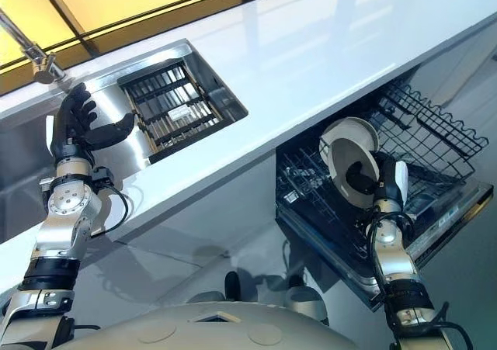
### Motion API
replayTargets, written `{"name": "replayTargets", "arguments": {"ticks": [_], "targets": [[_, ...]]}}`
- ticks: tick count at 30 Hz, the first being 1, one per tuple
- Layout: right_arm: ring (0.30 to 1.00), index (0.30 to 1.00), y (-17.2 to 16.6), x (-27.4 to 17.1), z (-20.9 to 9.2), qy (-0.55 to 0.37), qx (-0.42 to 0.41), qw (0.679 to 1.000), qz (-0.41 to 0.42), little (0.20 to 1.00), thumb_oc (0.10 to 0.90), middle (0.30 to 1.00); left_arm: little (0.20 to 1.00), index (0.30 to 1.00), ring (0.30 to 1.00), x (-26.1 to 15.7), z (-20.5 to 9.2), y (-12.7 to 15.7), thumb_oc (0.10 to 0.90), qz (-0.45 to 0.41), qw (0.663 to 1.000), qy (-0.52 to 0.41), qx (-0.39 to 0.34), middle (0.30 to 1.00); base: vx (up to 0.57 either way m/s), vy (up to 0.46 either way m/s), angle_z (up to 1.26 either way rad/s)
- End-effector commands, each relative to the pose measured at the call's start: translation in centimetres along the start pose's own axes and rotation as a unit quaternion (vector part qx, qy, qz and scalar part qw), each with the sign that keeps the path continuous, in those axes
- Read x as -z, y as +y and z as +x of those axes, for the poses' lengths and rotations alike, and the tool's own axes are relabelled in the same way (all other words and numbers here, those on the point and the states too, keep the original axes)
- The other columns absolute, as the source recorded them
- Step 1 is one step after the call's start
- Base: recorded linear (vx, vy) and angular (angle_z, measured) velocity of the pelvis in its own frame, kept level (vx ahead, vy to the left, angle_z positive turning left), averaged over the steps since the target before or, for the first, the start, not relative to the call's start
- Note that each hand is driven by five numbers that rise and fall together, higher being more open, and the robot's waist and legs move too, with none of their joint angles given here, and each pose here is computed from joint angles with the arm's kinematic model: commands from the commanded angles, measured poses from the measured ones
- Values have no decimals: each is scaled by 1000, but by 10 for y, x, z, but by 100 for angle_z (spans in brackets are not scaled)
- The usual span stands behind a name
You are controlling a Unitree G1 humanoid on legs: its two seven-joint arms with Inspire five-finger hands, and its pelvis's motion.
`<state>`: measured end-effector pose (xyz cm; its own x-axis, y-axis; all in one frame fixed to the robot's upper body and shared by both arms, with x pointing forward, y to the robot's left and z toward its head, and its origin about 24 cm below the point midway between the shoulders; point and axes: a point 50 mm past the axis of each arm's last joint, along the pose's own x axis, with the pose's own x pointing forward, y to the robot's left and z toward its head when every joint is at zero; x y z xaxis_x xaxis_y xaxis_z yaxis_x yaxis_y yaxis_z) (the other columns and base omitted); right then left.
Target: Pick up plates and place into dishwasher.
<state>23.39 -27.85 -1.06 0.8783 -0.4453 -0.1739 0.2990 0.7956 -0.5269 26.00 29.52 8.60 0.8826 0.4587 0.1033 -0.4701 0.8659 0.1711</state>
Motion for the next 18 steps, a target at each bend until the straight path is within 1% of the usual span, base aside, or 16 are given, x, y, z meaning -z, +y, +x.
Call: {"name": "replayTargets", "arguments": {"ticks": [1,3,6,7,8,10,11,14,16,18], "targets": [[300,300,-17,-49,29,-76,35,996,-12,200,100,300,900,900,900,-42,18,2,800,-15,995,-102,-4,900,31,-12,10],[300,300,-13,-41,31,-49,24,998,-23,200,100,300,900,900,900,-43,18,0,800,-13,995,-100,3,900,28,-15,17],[300,300,-7,-36,33,-20,10,1000,-11,200,100,300,900,900,900,-44,18,-4,800,-14,995,-97,14,900,26,-20,19],[519,519,-6,-38,34,-20,8,1000,-8,455,355,519,900,900,900,-45,19,-4,800,-14,995,-96,18,900,15,-18,14],[900,900,-3,-44,35,-27,9,1000,6,900,800,900,900,900,900,-45,19,-7,800,-14,995,-96,22,900,17,-19,18],[900,900,-2,-59,36,-54,28,997,50,900,800,900,900,900,900,-45,19,-9,800,-13,995,-94,26,900,9,-8,21],[900,900,0,-72,35,-80,44,992,87,900,800,900,900,900,900,-43,18,-11,800,-12,995,-92,30,900,8,-1,17],[900,900,3,-101,23,-158,84,972,151,900,800,900,900,900,900,-36,15,-13,800,-13,995,-88,33,900,4,11,9],[900,900,0,-113,16,-200,104,957,183,900,800,900,900,900,900,-34,13,-13,800,-16,996,-84,32,900,-1,12,2],[900,900,-6,-122,11,-232,115,946,194,900,800,900,900,900,900,-32,13,-12,800,-19,996,-82,31,900,0,0,0]]}}
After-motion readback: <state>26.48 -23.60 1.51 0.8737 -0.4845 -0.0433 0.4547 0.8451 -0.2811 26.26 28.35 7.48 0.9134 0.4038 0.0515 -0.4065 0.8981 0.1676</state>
